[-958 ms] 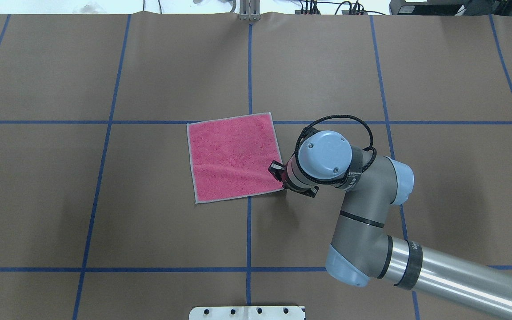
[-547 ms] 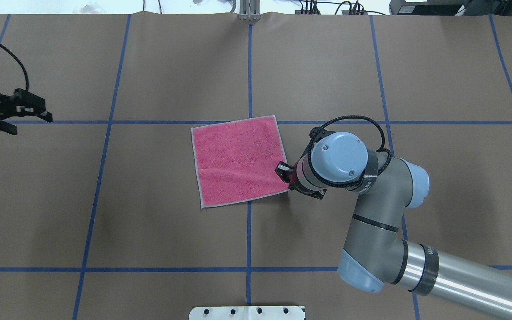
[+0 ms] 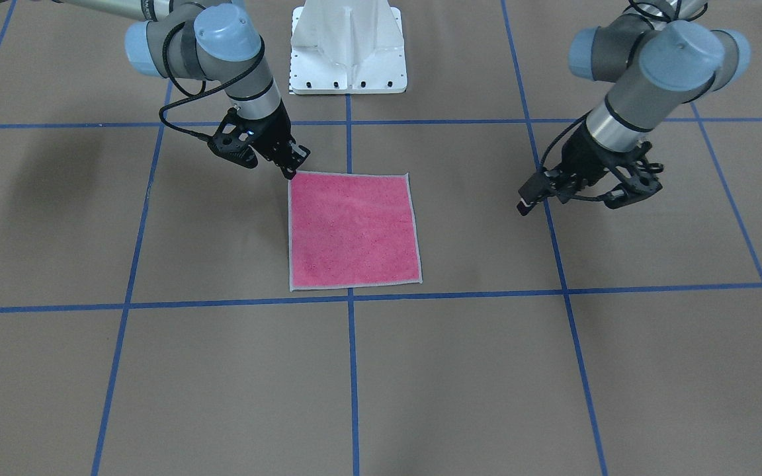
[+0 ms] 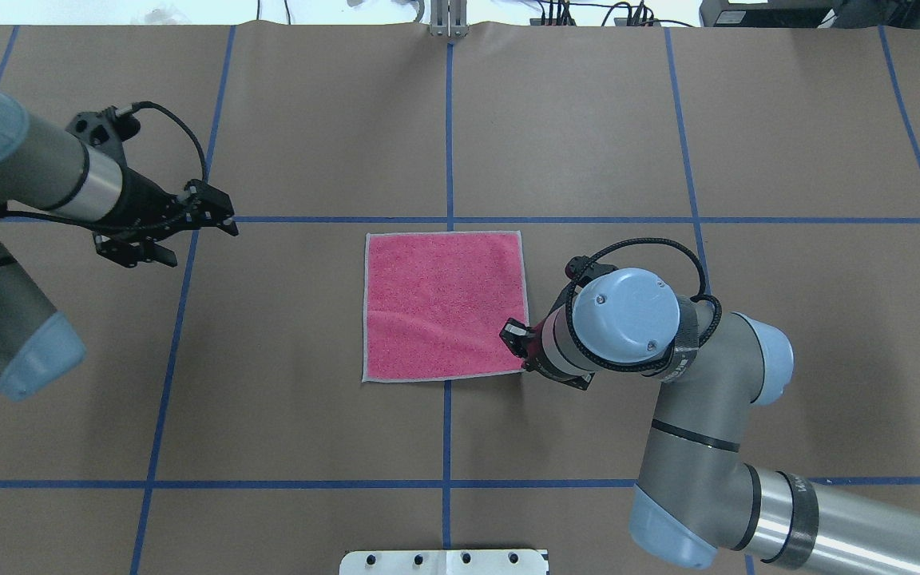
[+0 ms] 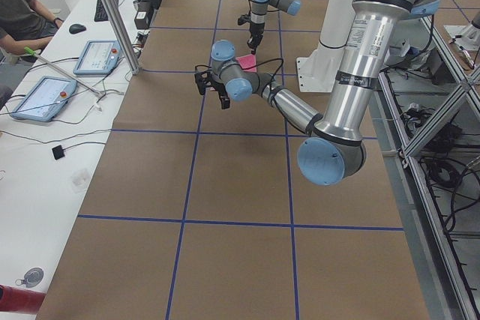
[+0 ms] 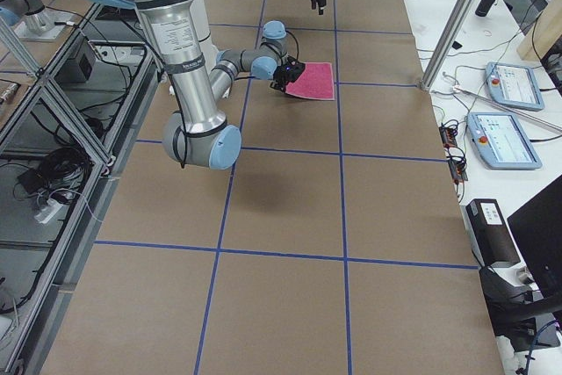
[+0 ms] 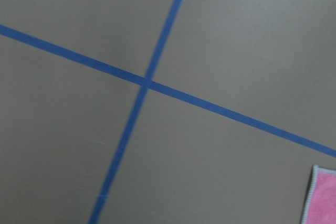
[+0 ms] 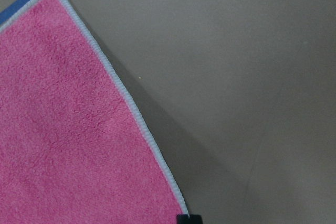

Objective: Fold towel twice with both arms
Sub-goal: 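Move the left gripper to the opposite near towel corner while the right holds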

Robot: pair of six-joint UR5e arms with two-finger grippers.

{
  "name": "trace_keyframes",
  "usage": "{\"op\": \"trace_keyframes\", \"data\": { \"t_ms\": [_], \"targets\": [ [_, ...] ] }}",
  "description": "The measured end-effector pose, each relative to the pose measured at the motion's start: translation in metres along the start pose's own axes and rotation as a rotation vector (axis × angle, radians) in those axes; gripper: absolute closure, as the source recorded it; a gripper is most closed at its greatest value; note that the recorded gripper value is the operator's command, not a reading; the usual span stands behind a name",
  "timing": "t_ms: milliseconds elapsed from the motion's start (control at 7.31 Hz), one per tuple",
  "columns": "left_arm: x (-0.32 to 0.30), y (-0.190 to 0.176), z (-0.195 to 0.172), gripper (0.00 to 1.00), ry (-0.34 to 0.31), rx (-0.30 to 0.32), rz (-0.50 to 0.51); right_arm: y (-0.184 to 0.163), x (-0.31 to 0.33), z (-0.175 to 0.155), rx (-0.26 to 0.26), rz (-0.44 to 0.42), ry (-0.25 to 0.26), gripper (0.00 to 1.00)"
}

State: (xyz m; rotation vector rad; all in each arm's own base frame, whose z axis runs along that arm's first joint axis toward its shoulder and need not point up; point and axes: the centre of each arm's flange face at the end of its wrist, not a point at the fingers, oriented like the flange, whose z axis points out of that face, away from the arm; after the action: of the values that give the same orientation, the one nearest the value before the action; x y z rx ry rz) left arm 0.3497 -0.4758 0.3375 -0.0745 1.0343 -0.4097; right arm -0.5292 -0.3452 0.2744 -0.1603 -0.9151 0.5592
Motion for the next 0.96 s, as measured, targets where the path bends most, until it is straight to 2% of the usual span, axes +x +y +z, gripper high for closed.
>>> {"op": "trace_keyframes", "data": {
  "t_ms": [411, 684, 958],
  "targets": [
    [0.068, 0.101, 0.053, 0.02, 0.036, 0.017, -0.082, 0.009, 0.003, -0.003, -0.007, 0.001, 0.012, 1.00],
    [0.083, 0.141, 0.076, 0.13, 0.036, 0.010, -0.086, 0.009, 0.005, -0.002, -0.008, 0.001, 0.016, 1.00],
    [0.086, 0.166, 0.092, 0.18, 0.026, -0.002, -0.072, 0.009, 0.007, -0.001, -0.008, 0.001, 0.018, 1.00]
  ]
}}
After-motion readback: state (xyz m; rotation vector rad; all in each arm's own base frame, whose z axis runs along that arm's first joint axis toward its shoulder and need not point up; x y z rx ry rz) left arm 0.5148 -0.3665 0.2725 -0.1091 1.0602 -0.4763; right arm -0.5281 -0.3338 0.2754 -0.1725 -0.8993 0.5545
